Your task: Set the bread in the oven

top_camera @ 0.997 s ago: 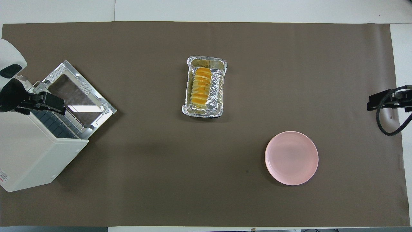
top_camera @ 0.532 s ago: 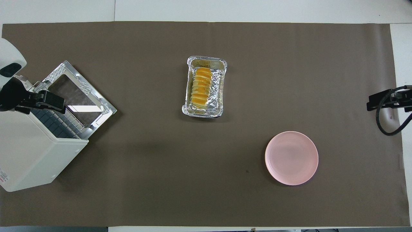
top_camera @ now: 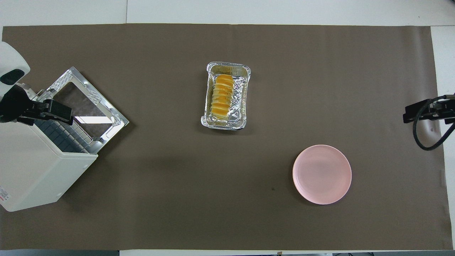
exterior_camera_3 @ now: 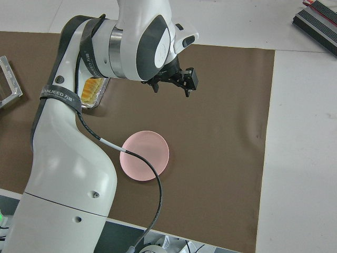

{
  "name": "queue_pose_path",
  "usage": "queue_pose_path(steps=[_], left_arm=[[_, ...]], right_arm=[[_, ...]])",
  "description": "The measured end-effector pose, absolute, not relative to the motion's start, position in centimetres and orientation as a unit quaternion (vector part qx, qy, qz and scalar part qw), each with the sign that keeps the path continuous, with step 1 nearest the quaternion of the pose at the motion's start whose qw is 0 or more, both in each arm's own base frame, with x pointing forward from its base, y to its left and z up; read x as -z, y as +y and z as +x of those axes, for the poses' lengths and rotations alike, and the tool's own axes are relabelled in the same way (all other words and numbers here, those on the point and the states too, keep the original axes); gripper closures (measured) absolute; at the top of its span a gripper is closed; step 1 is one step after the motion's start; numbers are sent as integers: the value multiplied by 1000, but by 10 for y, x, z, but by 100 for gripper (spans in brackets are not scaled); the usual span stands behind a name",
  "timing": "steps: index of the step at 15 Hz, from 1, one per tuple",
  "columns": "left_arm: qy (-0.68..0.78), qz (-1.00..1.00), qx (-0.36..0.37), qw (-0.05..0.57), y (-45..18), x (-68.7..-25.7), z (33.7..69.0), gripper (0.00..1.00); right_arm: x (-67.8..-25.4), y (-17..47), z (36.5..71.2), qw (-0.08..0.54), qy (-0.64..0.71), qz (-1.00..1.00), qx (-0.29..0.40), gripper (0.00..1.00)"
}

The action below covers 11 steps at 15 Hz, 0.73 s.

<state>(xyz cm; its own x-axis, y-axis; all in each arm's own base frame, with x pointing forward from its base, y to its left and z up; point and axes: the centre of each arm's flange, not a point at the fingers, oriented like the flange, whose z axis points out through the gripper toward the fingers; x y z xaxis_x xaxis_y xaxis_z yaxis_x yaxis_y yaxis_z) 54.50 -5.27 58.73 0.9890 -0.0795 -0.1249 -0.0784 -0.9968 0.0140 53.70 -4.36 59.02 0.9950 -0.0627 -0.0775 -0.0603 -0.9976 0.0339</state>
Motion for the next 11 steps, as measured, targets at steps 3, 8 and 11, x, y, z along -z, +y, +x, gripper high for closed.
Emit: queue_pose_path(steps=[3, 8, 11], left_arm=[[-40, 997, 63, 5, -53, -587, 545, 0], [-39, 997, 63, 4, -53, -587, 545, 0], [-38, 998, 45, 2, -54, -590, 549, 0]], right_arm=[[-590, -44, 537, 16, -31, 999, 39, 0], [-590, -44, 537, 16, -31, 999, 39, 0], [-590, -44, 537, 16, -31, 999, 39, 0]])
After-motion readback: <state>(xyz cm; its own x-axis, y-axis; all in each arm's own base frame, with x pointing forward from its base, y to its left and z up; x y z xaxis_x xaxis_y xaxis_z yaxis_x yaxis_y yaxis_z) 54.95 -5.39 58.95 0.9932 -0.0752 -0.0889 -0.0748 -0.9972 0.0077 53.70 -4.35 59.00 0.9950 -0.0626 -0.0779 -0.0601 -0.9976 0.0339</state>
